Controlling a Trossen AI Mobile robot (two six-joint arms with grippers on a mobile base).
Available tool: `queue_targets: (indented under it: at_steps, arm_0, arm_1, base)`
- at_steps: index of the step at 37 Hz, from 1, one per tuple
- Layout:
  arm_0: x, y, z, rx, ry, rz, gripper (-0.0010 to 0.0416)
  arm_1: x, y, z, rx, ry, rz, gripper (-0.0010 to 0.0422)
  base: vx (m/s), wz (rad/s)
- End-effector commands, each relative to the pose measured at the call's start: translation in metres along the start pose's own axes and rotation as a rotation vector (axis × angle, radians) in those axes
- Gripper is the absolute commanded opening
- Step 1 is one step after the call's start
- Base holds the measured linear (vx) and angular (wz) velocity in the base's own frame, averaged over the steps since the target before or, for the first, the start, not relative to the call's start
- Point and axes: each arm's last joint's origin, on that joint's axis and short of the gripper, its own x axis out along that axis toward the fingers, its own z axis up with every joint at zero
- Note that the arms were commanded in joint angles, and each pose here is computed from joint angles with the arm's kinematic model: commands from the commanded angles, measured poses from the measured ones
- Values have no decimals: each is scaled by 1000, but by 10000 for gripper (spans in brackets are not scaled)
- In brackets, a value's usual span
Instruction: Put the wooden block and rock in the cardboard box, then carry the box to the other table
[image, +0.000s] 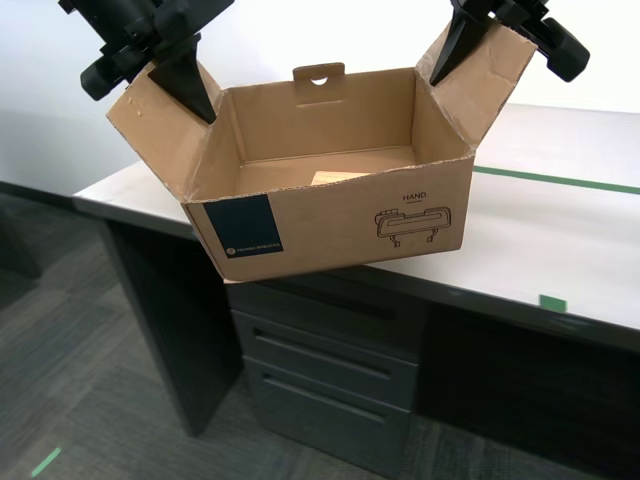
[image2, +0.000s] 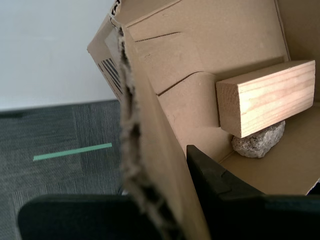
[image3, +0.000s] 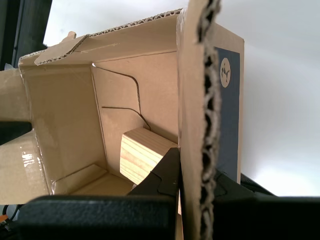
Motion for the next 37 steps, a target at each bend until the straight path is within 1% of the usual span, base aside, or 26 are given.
queue_targets:
  at_steps: [1, 6, 12, 28, 37]
  arm_0:
    - [-1, 1, 2, -3, -17, 6, -1]
    - [-1, 2, 2, -22, -16, 5, -1]
    - [-1, 2, 1, -25, -13, 9, -1]
    - [0, 2, 1, -29, -14, 9, -1]
    - [0, 2, 1, -32, -18, 1, -1]
  arm_1:
    - [0, -1, 0, -10, -2, -22, -1]
    - [0, -1, 2, -43, -20, -22, -1]
    - [0, -1, 2, -90, -24, -23, -1]
    - [0, -1, 4, -100, -37, -24, -1]
    - [0, -1, 5, -97, -48, -25, -1]
  base:
    - [-20, 137]
    - [-13, 114]
    - [-5, 85]
    - [2, 70]
    - [1, 143]
